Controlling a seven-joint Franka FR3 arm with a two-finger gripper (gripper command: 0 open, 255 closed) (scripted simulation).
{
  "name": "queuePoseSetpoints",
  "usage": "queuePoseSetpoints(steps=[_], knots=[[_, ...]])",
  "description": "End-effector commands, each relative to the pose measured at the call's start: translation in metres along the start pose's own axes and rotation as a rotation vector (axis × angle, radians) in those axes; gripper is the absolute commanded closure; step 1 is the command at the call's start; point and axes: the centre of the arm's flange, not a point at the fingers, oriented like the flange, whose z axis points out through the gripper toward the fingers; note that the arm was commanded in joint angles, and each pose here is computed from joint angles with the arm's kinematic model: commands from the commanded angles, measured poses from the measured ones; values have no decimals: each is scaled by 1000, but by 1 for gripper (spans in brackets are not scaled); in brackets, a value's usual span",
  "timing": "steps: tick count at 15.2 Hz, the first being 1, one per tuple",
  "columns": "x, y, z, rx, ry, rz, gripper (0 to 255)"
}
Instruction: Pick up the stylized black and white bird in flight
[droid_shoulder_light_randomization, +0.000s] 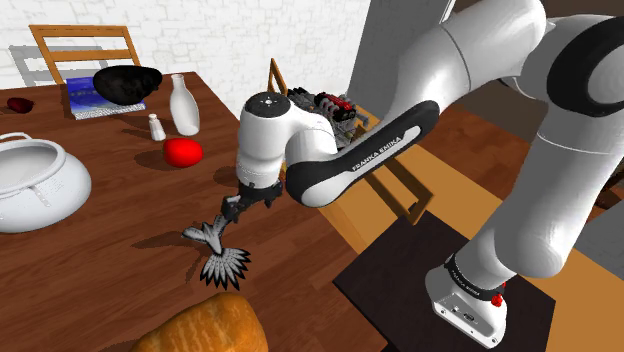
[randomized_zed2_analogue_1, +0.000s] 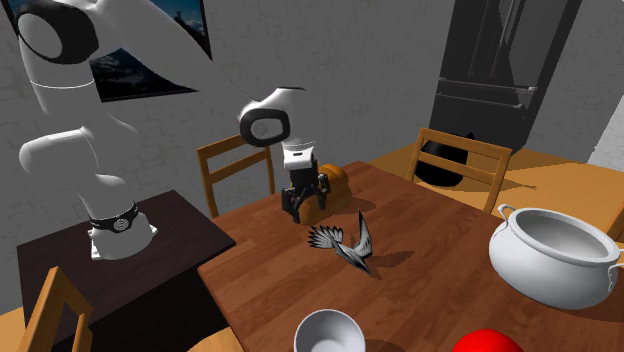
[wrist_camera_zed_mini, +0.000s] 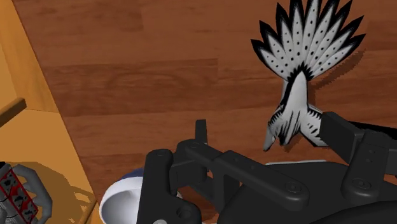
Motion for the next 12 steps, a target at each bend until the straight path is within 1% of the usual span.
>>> queuePoseSetpoints(steps=[1, 9, 12], knots=[[6, -17, 19, -3, 1, 7, 0], [23, -88, 97, -12, 1, 30, 0], [22, -92, 112, -12, 1, 31, 0]])
